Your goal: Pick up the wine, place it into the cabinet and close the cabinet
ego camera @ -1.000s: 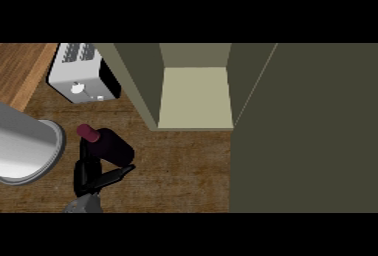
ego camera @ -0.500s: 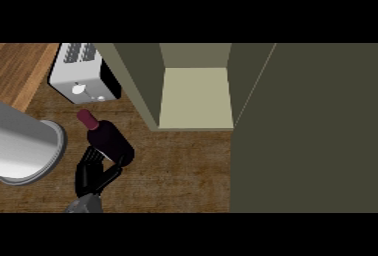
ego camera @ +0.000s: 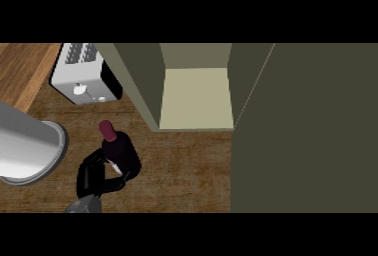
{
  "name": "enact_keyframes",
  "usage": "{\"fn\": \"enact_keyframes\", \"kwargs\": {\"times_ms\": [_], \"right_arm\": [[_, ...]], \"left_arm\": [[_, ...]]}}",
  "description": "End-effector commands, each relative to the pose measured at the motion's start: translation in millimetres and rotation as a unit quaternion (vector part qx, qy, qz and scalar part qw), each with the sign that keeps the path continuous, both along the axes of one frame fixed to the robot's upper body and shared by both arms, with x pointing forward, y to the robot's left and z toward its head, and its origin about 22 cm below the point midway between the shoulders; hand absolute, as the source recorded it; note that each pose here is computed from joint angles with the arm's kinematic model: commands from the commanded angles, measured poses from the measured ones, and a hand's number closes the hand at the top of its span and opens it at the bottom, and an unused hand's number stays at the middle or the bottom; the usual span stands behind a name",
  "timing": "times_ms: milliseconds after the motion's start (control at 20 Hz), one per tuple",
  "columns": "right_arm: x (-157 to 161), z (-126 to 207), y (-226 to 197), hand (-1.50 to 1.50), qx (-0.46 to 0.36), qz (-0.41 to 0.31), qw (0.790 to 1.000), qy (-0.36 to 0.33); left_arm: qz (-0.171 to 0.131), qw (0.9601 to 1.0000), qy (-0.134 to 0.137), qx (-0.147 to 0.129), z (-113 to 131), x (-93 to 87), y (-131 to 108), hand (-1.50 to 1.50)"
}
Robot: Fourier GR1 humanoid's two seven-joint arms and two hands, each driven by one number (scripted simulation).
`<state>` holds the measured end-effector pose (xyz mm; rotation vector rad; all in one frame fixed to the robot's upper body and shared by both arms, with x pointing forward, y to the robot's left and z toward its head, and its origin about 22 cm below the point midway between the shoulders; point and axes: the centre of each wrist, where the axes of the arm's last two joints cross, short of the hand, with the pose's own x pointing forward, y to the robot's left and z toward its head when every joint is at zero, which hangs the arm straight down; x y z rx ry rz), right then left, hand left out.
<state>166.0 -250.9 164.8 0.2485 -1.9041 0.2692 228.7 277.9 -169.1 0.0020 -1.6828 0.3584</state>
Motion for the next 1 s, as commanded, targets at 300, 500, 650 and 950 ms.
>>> {"fn": "enact_keyframes", "kwargs": {"times_ms": [300,500,650,950], "right_arm": [[3,-4,9,-1.50,0.000,-0.008,1.000,0.003],[11,-9,-5,-1.50,-0.007,-0.014,1.000,0.001],[-11,-14,-2,-1.50,-0.002,-0.003,1.000,0.000],[7,-10,5,-1.50,0.005,-0.013,1.000,0.003]], "left_arm": [[-0.089,0.9952,0.017,-0.038,-29,-89.3,8,1.50],[-0.080,0.9958,-0.004,-0.046,-24,-91.1,-10,1.50],[-0.102,0.9923,-0.021,-0.066,-13,-96.0,3,1.50],[-0.125,0.9869,-0.073,-0.072,32,-80.9,-25,1.50]]}}
